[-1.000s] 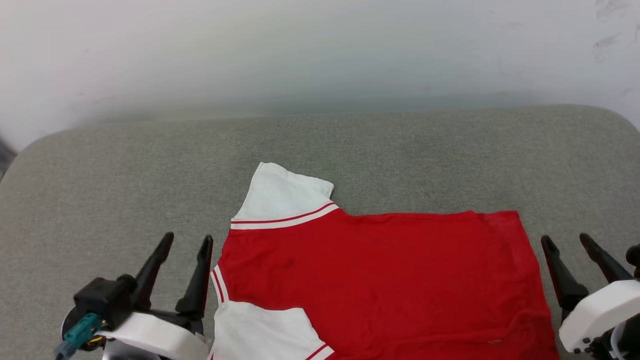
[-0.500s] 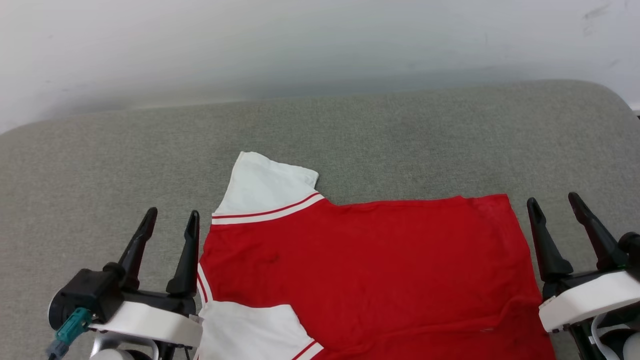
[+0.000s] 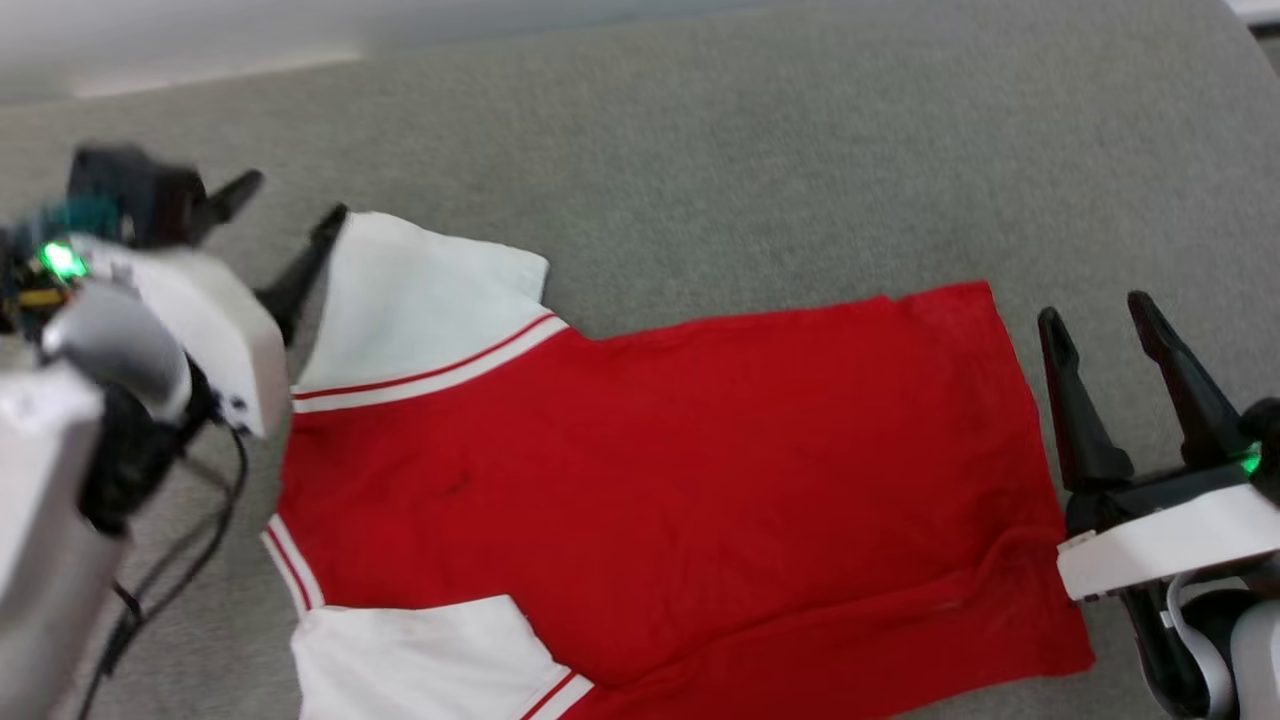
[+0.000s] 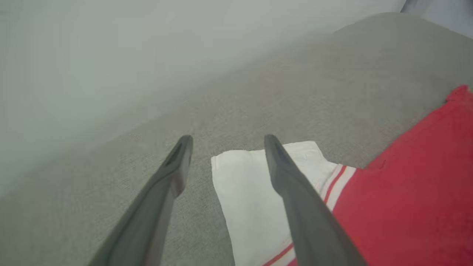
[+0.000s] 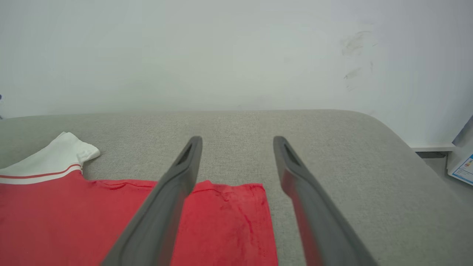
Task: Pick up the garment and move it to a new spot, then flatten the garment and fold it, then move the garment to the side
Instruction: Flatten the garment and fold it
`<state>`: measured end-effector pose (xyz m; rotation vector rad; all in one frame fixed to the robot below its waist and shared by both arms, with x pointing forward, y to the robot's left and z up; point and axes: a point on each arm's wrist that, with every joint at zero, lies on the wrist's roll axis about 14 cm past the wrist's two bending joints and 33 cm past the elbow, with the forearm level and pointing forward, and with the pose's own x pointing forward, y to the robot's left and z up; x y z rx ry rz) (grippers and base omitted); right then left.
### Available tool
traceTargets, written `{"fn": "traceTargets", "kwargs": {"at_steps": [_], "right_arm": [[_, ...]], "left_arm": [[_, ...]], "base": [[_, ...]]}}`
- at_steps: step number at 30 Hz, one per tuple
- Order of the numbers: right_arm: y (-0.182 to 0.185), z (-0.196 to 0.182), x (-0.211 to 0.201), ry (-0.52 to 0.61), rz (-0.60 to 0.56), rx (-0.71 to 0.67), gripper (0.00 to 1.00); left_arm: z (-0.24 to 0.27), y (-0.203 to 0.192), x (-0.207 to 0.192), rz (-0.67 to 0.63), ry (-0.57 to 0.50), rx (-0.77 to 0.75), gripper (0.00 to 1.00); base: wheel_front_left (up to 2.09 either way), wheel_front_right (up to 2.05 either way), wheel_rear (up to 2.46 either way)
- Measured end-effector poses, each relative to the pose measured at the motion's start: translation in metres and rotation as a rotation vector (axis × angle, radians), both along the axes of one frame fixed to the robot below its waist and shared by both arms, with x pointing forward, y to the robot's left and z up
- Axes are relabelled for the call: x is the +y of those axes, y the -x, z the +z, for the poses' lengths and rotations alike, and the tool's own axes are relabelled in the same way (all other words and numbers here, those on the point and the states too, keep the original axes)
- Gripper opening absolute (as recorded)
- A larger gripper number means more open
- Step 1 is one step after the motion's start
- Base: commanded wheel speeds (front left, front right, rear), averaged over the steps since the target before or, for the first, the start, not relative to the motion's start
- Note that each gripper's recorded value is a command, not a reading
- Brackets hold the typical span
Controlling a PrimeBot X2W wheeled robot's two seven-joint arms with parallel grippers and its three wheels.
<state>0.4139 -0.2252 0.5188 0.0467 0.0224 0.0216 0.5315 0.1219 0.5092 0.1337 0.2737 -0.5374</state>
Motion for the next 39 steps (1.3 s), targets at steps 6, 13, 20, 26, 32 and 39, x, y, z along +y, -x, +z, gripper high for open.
{"fn": "traceTargets", "kwargs": {"at_steps": [6,13,20,26,32,39], "right_arm": [[-0.008,-0.021,-0.004,0.009,-0.012,0.045,1.00],[-0.006,-0.047,-0.005,0.003,-0.019,0.115,1.00],[-0.001,-0.059,-0.014,0.013,-0.046,0.145,1.00],[-0.003,-0.060,-0.006,-0.007,-0.014,0.148,1.00],[-0.005,-0.055,-0.005,0.009,0.008,0.144,1.00],[0.001,-0.050,-0.009,0.087,0.075,0.246,1.00]], "left_arm": [[-0.053,-0.029,-0.002,-0.028,-0.121,0.388,1.00],[-0.088,-0.050,0.003,-0.025,-0.254,0.574,1.00],[-0.125,-0.048,-0.004,-0.044,-0.320,0.682,1.00],[-0.140,-0.039,-0.003,-0.043,-0.304,0.770,0.00],[-0.128,-0.042,-0.009,-0.048,-0.251,0.657,0.00],[-0.079,-0.034,-0.031,-0.119,-0.188,0.436,0.00]], "base": [[0.00,0.00,0.00],[0.00,0.00,0.00],[0.00,0.00,0.00],[0.00,0.00,0.00],[0.00,0.00,0.00],[0.00,0.00,0.00]]}}
